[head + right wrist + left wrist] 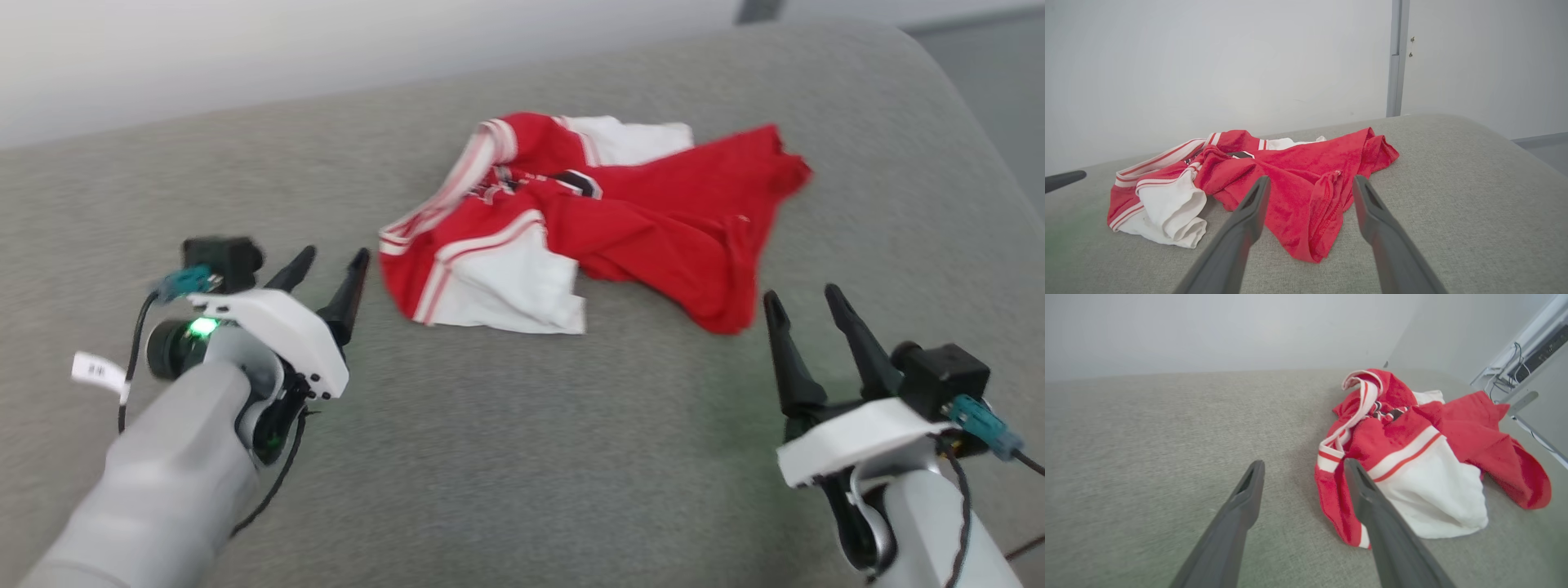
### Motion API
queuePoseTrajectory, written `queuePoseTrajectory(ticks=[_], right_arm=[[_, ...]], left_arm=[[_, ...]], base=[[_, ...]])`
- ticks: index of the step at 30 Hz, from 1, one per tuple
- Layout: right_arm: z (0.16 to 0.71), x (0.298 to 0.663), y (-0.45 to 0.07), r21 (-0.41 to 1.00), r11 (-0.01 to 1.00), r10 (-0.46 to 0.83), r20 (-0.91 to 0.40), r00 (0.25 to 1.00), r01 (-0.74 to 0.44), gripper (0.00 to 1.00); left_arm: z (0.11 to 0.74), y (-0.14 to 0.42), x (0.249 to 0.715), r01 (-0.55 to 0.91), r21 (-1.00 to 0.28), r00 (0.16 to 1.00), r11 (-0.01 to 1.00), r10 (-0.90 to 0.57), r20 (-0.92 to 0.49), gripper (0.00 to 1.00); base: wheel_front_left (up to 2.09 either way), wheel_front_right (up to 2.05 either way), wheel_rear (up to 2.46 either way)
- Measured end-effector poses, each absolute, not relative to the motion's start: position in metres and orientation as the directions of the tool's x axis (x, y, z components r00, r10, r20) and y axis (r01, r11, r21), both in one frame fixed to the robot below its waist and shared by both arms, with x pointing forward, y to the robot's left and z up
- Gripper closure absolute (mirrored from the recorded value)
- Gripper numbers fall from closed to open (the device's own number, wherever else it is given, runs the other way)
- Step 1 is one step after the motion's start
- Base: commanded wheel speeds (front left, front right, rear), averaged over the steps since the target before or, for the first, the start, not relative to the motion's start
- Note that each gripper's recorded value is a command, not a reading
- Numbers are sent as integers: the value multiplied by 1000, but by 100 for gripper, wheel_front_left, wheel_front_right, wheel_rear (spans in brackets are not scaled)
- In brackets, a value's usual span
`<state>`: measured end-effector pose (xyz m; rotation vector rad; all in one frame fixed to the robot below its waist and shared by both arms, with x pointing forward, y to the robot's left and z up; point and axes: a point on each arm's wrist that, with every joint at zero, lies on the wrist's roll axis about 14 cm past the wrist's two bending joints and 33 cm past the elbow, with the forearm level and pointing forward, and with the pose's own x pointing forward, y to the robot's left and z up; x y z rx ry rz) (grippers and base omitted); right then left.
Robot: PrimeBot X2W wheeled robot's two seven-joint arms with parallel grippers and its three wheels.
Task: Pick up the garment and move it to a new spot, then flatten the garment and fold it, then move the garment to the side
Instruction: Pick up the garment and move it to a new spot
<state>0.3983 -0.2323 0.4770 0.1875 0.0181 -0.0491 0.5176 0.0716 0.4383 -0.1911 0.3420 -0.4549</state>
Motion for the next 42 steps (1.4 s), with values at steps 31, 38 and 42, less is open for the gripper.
queuePoseTrajectory(ticks=[31, 38, 42], right_arm=[[514, 392, -227, 120, 992, 24, 81, 996, -34, 0], [517, 389, -230, 132, 991, 9, 93, 996, -21, 0], [515, 388, -228, 136, 991, 10, 90, 996, -22, 0]], left_arm=[[493, 212, 353, -17, -81, 999, 997, 19, 35, 0], [485, 208, 344, -11, -84, 1000, 996, 12, 16, 0], [483, 208, 342, -18, -93, 1000, 996, 19, 11, 0]], base=[[0, 0, 0], [0, 0, 0], [0, 0, 0]])
